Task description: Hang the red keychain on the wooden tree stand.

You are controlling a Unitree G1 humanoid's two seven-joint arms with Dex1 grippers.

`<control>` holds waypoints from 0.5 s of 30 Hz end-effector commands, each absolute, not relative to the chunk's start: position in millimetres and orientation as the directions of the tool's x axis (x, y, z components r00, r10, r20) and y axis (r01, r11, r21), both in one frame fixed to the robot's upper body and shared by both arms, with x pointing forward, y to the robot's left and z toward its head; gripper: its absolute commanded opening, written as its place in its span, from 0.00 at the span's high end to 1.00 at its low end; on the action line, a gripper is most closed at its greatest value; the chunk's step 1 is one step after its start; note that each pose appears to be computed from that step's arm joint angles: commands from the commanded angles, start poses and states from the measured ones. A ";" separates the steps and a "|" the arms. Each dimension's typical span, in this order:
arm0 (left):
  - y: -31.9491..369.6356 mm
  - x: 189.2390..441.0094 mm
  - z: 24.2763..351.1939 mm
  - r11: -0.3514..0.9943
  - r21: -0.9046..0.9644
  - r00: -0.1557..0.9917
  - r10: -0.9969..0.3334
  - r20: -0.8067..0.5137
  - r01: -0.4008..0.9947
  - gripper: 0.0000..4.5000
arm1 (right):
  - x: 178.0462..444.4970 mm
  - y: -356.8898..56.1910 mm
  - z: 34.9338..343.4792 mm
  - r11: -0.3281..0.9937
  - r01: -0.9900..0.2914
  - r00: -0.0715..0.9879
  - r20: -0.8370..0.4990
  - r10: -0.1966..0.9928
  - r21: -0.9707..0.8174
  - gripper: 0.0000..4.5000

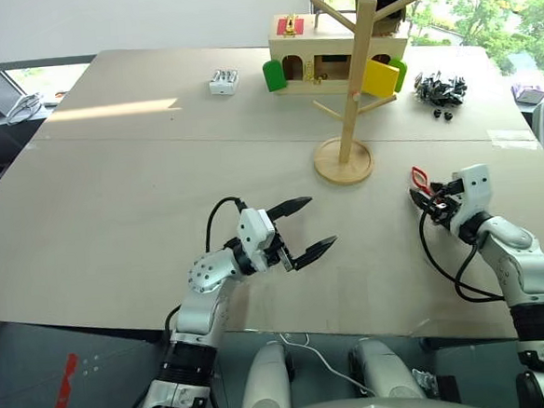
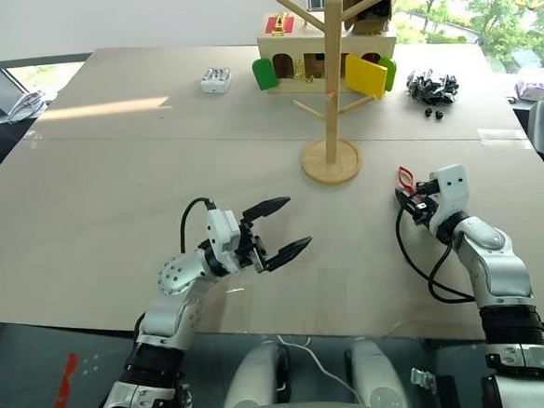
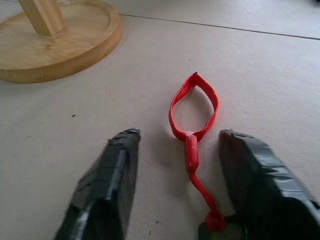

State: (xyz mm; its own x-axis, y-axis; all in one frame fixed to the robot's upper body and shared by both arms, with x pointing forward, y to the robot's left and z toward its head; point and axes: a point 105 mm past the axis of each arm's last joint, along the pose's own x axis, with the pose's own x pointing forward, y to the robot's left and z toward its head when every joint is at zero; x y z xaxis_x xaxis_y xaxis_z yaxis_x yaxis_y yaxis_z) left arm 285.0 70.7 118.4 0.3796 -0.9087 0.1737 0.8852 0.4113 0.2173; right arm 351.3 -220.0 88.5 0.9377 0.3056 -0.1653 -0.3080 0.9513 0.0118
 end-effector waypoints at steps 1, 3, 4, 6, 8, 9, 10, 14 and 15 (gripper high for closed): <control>66.8 282.3 124.6 0.394 0.241 0.356 -0.915 0.189 0.887 0.00 | 353.5 -221.7 100.8 0.952 -0.305 0.946 -0.118 0.301 -0.011 0.80; 66.9 282.4 125.1 0.395 0.241 0.355 -0.915 0.192 0.887 0.00 | 352.9 -222.3 101.3 0.953 -0.304 0.947 -0.117 0.300 -0.014 0.98; 66.9 282.5 125.4 0.395 0.240 0.355 -0.914 0.195 0.886 0.00 | 352.7 -223.4 102.1 0.953 -0.302 0.948 -0.115 0.298 -0.016 0.98; 67.1 282.9 125.9 0.400 0.241 0.358 -0.912 0.200 0.885 0.00 | 352.4 -225.3 106.6 0.953 -0.302 0.949 -0.103 0.298 -0.021 0.98; 67.8 283.3 127.3 0.409 0.241 0.364 -0.907 0.211 0.880 0.00 | 351.9 -225.5 116.2 0.949 -0.313 0.948 -0.075 0.310 -0.029 0.98; 68.5 283.6 129.6 0.420 0.242 0.371 -0.902 0.224 0.875 0.00 | 350.9 -223.9 125.8 0.942 -0.332 0.943 -0.053 0.330 -0.048 0.98; 69.4 283.6 132.9 0.432 0.245 0.378 -0.894 0.240 0.868 0.00 | 349.1 -220.8 138.9 0.929 -0.362 0.932 -0.030 0.361 -0.078 0.98; 72.3 281.6 149.1 0.474 0.244 0.398 -0.866 0.303 0.846 0.00 | 338.0 -196.1 199.2 0.852 -0.487 0.862 0.050 0.504 -0.194 0.98; 73.3 281.5 155.4 0.489 0.242 0.407 -0.855 0.320 0.838 0.00 | 334.2 -187.0 216.5 0.823 -0.520 0.835 0.064 0.546 -0.229 0.98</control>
